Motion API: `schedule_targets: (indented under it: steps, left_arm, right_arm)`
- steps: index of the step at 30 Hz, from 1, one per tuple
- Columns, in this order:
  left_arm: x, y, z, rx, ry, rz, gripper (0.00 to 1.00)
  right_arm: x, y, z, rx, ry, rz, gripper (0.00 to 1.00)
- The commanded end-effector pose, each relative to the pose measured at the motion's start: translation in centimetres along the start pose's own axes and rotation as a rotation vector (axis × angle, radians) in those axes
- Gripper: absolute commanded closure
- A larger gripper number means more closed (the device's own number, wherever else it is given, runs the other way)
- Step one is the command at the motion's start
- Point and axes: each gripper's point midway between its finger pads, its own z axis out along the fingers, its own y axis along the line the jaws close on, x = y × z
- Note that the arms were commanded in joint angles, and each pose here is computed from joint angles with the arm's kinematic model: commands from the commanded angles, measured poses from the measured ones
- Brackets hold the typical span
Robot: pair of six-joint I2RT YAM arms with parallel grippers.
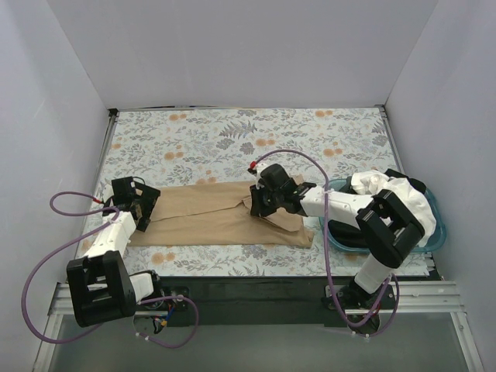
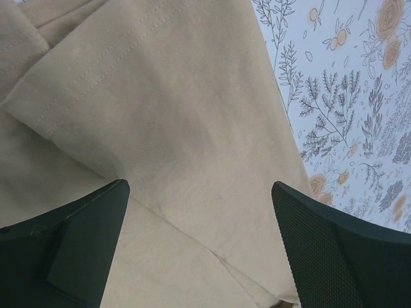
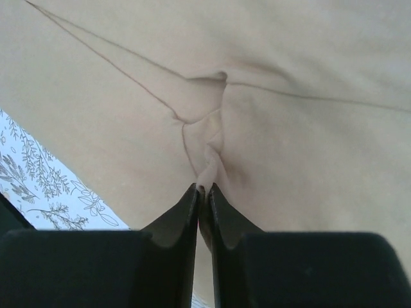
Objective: Fold and stack the t-shirts
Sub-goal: Fold the tshirt
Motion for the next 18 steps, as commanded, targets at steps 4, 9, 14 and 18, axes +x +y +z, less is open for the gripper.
schedule_targets:
  steps: [4,9,14,18]
  left_arm:
    - [-0.3,0.0,-0.1,0.002,-0.019,0.016,0.07]
    - [-0.2,0.1,-0.2,0.004,-0.019,0.016,0.06]
    - [-0.1,-0.1,-0.1,0.008,-0.005,0.024,0.06]
    - [0.0,-0.1,-0.1,0.011,-0.001,0.023,0.05]
  right_arm:
    - [-0.3,3.7,-1.3,0.053,-0.109,-0.038,0.81]
    - [-1.2,6.8,-3.5,-0.029,-0.165,-0.112,0.59]
    - [-1.3,5.7,-4.7,0.021,-0.206,-0.126,0.02]
    - [-1.7,4.2,-6.0,0.089,-0.251,-0.093,0.02]
